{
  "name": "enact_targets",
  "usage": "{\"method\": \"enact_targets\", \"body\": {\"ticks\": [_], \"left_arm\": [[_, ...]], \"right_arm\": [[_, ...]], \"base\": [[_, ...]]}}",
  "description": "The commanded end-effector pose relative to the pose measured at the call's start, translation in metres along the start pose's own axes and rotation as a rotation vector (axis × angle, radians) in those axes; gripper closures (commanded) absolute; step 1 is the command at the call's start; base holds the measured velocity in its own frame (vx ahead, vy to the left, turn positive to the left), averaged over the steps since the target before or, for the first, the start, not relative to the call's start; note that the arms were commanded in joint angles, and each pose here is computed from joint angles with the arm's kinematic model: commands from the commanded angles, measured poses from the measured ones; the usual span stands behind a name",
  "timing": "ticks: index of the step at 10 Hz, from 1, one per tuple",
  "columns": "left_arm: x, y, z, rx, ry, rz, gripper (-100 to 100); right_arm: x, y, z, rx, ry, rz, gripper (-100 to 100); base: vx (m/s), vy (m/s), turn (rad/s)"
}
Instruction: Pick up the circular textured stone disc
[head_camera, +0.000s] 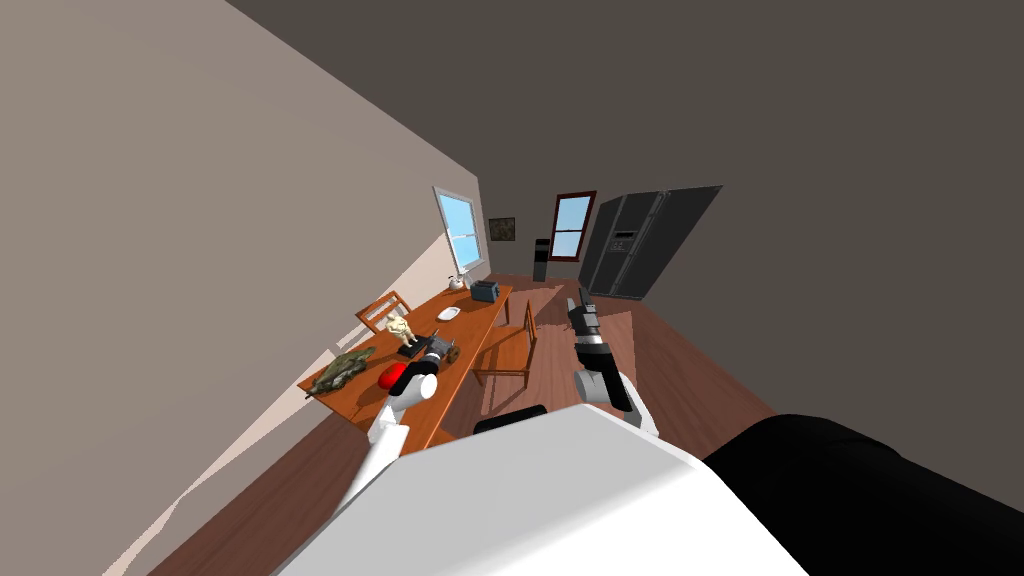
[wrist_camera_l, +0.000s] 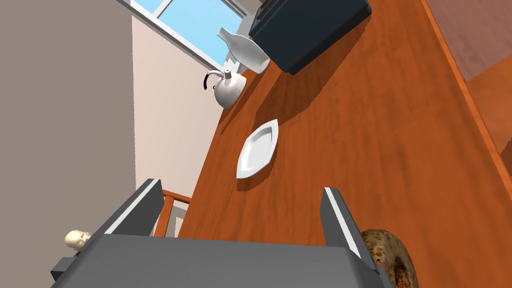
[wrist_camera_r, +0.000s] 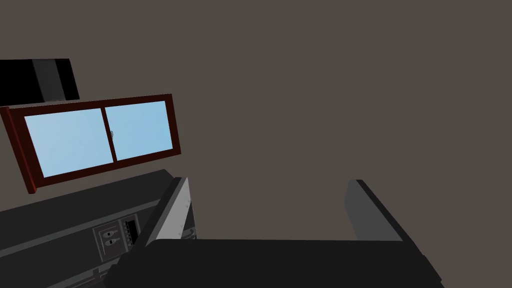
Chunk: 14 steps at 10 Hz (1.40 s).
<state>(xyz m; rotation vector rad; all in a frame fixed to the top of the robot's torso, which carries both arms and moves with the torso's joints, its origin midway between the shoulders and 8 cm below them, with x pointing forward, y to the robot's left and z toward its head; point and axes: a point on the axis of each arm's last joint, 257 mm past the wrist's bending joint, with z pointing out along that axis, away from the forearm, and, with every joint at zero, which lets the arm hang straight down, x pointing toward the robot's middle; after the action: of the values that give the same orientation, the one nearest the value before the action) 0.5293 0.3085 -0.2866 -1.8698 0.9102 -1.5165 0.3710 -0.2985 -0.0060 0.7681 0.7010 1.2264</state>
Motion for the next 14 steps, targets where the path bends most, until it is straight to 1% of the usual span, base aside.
{"method": "enact_targets", "body": {"ticks": [1, 2, 3, 4, 5, 6, 7, 8, 9, 10, 11, 12, 13, 14], "left_arm": [[-0.009, 0.014, 0.008, -0.057, -0.028, -0.051, -100], [-0.016, 0.021, 0.008, -0.077, -0.044, -0.052, -100], [-0.021, 0.029, 0.014, -0.115, -0.061, -0.093, -100], [-0.028, 0.036, 0.013, -0.133, -0.077, -0.094, -100], [-0.031, 0.042, 0.018, -0.168, -0.091, -0.133, -100], [-0.040, 0.050, 0.017, -0.187, -0.112, -0.136, -100], [-0.040, 0.050, 0.017, -0.187, -0.112, -0.136, -100], [-0.047, 0.059, 0.020, -0.232, -0.137, -0.175, -100], [-0.052, 0.063, 0.019, -0.239, -0.148, -0.176, -100], [-0.060, 0.072, 0.021, -0.281, -0.178, -0.215, -100], [-0.063, 0.075, 0.020, -0.288, -0.184, -0.216, -100], [-0.070, 0.083, 0.022, -0.326, -0.214, -0.254, -100], [-0.073, 0.084, 0.025, -0.349, -0.231, -0.288, -100], [-0.083, 0.094, 0.020, -0.374, -0.258, -0.292, -100]], "right_arm": [[0.000, 0.000, 0.000, 0.000, 0.000, 0.000, 0], [0.000, 0.000, 0.000, 0.000, 0.000, 0.000, 0], [0.000, 0.000, 0.000, 0.000, 0.000, 0.000, 0], [0.000, 0.000, 0.000, 0.000, 0.000, 0.000, 0], [0.000, 0.000, 0.000, 0.000, 0.000, 0.000, 0], [0.000, 0.000, 0.000, 0.000, 0.000, 0.000, 0], [0.000, 0.000, 0.000, 0.000, 0.000, 0.000, 0], [0.000, 0.000, 0.000, 0.000, 0.000, 0.000, 0], [0.000, 0.000, 0.000, 0.000, 0.000, 0.000, 0], [0.000, 0.000, 0.000, 0.000, 0.000, 0.000, 0], [0.000, 0.000, 0.000, 0.000, 0.000, 0.000, 0], [0.000, 0.000, 0.000, 0.000, 0.000, 0.000, 0], [0.000, 0.000, 0.000, 0.000, 0.000, 0.000, 0], [0.000, 0.000, 0.000, 0.000, 0.000, 0.000, 0]], "base": [[0.013, 0.002, -0.009], [0.011, 0.002, -0.007], [0.013, 0.002, -0.007], [0.012, 0.002, -0.008], [0.013, -0.001, -0.004], [0.012, 0.002, -0.007], [0.000, 0.000, 0.000], [0.010, 0.006, -0.006], [0.011, 0.005, -0.009], [0.015, 0.004, -0.007], [0.013, 0.005, -0.003], [0.013, 0.005, -0.004], [0.023, 0.011, -0.014], [0.018, 0.009, -0.004]]}}
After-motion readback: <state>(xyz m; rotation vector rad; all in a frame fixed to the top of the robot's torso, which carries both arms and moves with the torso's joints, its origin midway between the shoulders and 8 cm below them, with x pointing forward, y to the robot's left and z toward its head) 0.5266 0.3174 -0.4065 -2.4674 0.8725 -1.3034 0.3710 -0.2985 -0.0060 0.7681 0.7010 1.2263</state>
